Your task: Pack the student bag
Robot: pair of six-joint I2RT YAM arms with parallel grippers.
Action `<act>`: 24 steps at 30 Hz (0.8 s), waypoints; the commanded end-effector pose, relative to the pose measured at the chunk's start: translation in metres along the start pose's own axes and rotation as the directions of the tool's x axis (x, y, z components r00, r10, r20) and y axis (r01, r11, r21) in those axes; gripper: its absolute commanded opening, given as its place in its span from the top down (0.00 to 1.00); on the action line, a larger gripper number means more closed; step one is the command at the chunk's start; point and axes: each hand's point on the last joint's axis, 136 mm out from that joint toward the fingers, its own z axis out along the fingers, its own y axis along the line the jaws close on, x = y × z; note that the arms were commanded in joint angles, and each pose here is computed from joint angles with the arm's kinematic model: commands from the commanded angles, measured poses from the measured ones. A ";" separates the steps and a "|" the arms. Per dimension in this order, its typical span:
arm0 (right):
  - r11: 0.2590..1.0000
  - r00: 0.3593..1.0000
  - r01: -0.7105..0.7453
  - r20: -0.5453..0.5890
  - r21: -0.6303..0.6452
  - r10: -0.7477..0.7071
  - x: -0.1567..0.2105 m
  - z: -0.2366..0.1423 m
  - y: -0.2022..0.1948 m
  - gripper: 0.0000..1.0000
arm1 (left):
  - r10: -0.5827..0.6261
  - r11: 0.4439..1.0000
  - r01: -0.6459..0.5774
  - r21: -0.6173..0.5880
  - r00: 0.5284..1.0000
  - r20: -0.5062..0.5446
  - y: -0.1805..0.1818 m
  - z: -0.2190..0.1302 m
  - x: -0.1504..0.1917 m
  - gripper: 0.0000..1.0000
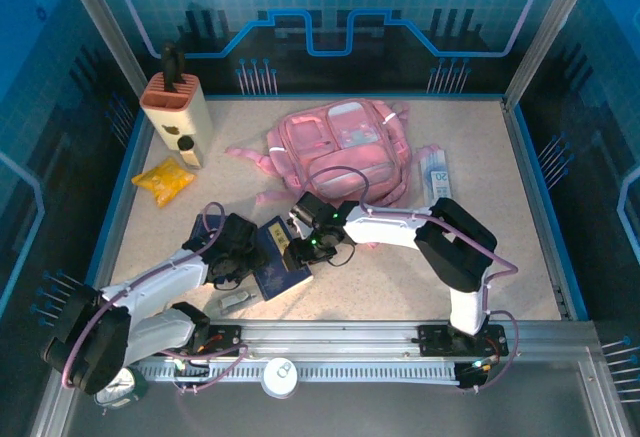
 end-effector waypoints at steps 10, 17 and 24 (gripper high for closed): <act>0.995 0.999 -0.008 0.035 -0.104 0.012 -0.010 -0.031 0.029 0.55 | -0.004 1.000 0.004 -0.021 0.999 -0.032 0.008 0.010 0.006 0.54; 0.994 0.998 -0.065 -0.004 -0.088 0.065 -0.006 -0.022 0.016 0.63 | -0.007 1.000 0.007 -0.009 0.999 -0.037 0.006 0.010 0.007 0.54; 0.992 0.996 -0.091 -0.023 -0.082 0.089 -0.004 -0.013 0.013 0.66 | -0.015 1.000 0.016 0.008 0.999 -0.041 0.003 0.012 0.007 0.54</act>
